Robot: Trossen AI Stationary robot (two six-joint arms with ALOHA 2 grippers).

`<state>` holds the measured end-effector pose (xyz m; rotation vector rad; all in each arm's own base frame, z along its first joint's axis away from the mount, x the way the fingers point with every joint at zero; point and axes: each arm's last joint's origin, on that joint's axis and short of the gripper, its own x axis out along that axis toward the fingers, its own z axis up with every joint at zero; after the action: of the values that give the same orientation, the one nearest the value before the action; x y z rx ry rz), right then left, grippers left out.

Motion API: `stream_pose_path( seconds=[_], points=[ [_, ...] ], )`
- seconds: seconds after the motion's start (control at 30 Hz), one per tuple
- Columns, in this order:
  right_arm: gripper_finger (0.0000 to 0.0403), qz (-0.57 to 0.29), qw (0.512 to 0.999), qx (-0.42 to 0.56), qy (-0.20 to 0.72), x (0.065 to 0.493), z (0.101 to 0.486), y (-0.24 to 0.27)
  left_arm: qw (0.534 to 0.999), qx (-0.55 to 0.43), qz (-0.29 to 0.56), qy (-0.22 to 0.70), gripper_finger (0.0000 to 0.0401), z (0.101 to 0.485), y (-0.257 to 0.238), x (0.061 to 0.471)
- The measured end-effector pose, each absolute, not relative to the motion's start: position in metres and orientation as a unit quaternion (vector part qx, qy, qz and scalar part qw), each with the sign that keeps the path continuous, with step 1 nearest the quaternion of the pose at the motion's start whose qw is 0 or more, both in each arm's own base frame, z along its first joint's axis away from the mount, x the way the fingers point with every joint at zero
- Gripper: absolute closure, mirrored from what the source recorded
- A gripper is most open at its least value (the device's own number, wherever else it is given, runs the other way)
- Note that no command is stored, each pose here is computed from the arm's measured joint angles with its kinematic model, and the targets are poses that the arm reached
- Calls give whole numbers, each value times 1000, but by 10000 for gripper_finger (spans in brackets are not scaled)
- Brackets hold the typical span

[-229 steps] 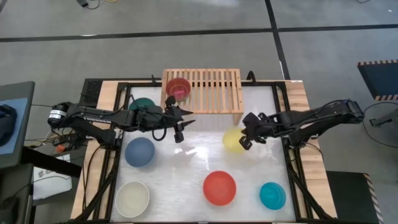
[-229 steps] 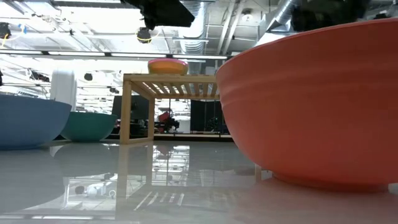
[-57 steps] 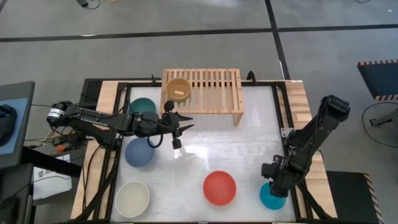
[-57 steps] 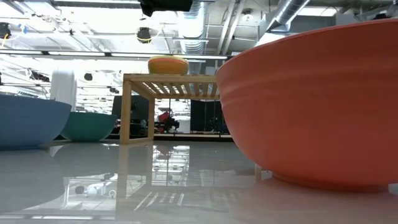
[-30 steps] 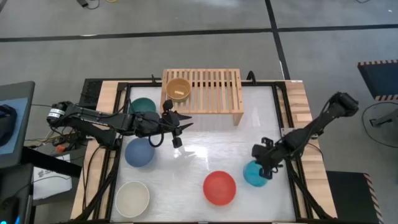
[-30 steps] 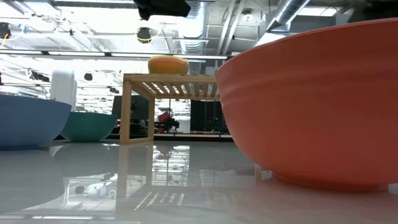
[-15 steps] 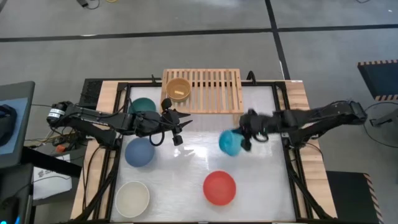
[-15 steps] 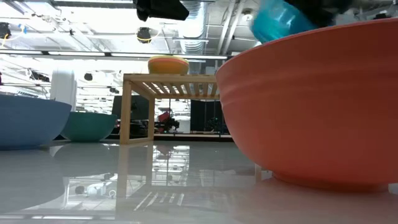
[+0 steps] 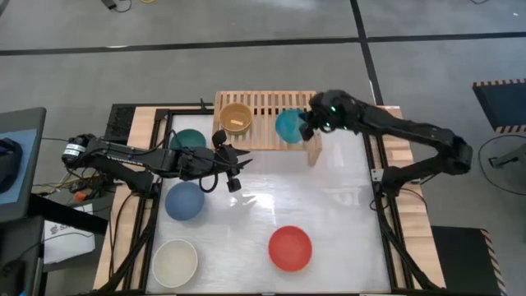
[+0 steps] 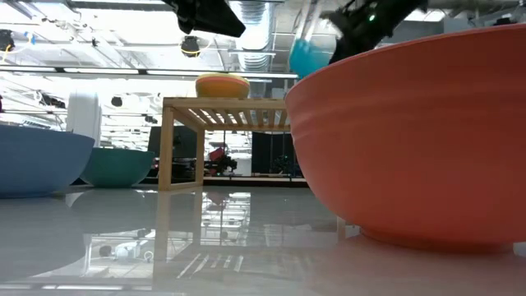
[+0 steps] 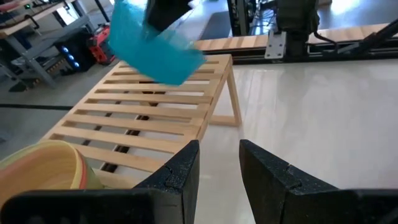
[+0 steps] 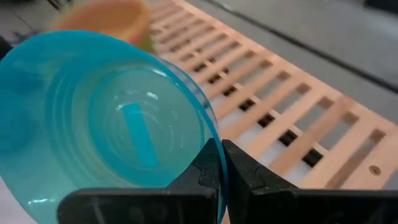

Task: Place and stack bowls onto a shelf
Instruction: Put the transparent blue bowl on the shelf, then stack the transparent blue bowl on top of the transparent yellow bowl

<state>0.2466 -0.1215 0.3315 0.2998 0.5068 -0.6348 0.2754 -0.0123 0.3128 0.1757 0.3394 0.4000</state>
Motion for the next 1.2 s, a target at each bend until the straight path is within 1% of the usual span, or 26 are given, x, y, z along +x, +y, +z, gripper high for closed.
stream_pose_path(
  seconds=[0.23,0.37,0.5,0.63,0.77,0.87,1.03,1.2],
  points=[
    [365,-329,859,196,339,255,322,-168,960,83,198,180,301,310,-12,274],
    [348,-317,850,209,366,259,320,-181,960,84,198,182,301,310,-12,274],
    [317,-310,853,206,366,263,321,-186,959,78,202,183,301,309,-10,274],
    [269,-318,853,200,364,263,322,-187,957,74,206,191,301,308,-10,273],
    [226,-340,854,178,351,256,333,-182,952,69,220,203,301,305,-9,272],
    [207,-349,862,153,333,247,347,-172,947,69,230,214,301,303,-8,271],
    [196,-333,881,136,309,227,358,-144,947,59,231,214,301,302,-9,270],
    [197,-304,898,139,288,206,345,-108,949,43,234,207,301,303,-9,271]
  ],
)
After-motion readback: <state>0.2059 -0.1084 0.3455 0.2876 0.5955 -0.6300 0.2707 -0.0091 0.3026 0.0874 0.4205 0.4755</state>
